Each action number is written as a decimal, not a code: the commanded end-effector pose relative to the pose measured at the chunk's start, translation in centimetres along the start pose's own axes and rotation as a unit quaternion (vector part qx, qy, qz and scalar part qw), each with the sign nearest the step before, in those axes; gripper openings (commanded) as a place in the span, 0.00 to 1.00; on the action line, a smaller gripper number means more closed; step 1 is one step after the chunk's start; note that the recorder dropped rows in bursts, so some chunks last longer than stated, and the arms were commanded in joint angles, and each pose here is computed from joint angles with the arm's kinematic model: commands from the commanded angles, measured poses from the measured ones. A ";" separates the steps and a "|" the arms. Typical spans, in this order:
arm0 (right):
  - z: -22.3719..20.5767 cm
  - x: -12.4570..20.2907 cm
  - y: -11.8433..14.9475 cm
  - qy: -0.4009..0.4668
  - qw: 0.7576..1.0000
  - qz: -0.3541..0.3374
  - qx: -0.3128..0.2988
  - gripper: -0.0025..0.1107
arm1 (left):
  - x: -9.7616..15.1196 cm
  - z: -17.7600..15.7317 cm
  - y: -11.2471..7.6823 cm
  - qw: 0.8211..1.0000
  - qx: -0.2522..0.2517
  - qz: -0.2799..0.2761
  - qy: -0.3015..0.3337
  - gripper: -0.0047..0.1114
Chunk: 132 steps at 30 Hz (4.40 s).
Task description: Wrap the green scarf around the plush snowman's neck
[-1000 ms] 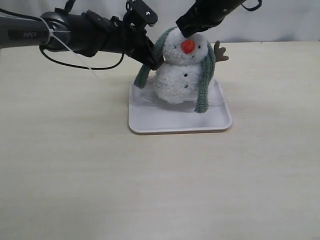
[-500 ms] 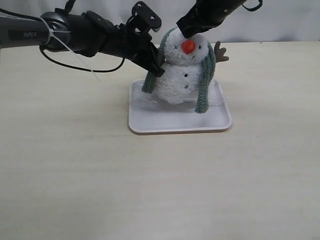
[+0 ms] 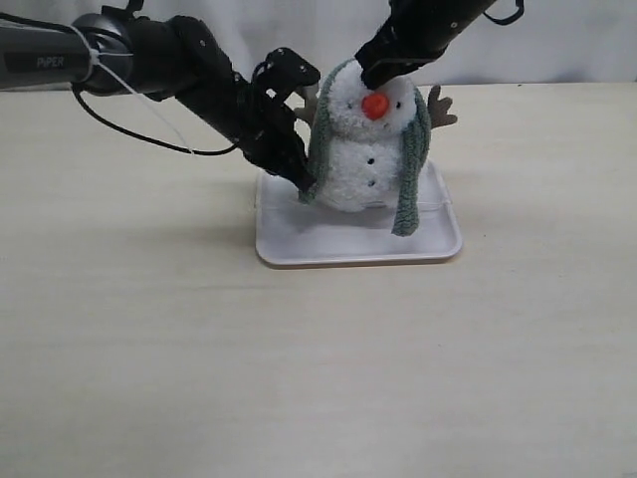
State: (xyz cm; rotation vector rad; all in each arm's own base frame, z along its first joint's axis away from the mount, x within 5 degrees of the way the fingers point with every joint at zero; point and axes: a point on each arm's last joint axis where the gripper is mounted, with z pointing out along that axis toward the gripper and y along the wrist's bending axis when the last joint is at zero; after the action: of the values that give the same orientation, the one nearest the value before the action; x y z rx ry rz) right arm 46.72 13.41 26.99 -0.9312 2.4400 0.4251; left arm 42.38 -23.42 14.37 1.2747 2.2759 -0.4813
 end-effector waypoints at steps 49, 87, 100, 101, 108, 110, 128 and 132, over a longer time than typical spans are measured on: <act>-2.5 4.9 2.8 -0.004 0.999 -0.016 0.049 0.06 | -3.0 -6.4 0.5 0.995 -0.076 0.001 -0.060 0.39; -3.4 6.1 4.0 -0.038 0.997 -0.026 0.059 0.06 | -3.9 -2.7 -3.3 0.983 -0.009 0.169 -0.065 0.04; -4.8 5.4 4.6 -0.072 0.996 -0.009 0.053 0.06 | -4.2 -5.0 -4.6 0.980 0.037 0.188 -0.054 0.04; -4.9 5.3 4.7 -0.076 0.996 -0.007 0.052 0.06 | -4.3 -5.0 -4.5 0.980 0.030 0.191 -0.054 0.04; -5.7 5.1 5.0 -0.086 0.995 -0.006 0.053 0.06 | -4.9 -5.0 -3.5 0.981 -0.027 0.175 -0.079 0.04; -6.7 5.0 5.4 -0.093 0.994 -0.009 0.053 0.06 | -4.9 -5.0 -3.4 0.981 -0.032 0.177 -0.080 0.04; -1.4 5.8 3.0 -0.071 0.991 0.094 0.062 0.06 | -4.5 -5.4 -3.6 0.985 -0.019 0.164 -0.054 0.48; -2.0 5.8 3.4 -0.063 0.993 0.078 0.055 0.06 | -4.2 -5.4 -3.9 0.985 -0.005 0.170 -0.039 0.55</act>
State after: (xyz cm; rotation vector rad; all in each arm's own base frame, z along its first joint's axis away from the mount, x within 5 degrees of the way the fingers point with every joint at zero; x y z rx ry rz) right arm 40.29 11.82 25.52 -0.6069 2.4064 0.3875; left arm 39.86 -25.66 21.03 1.5571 1.9369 -0.3893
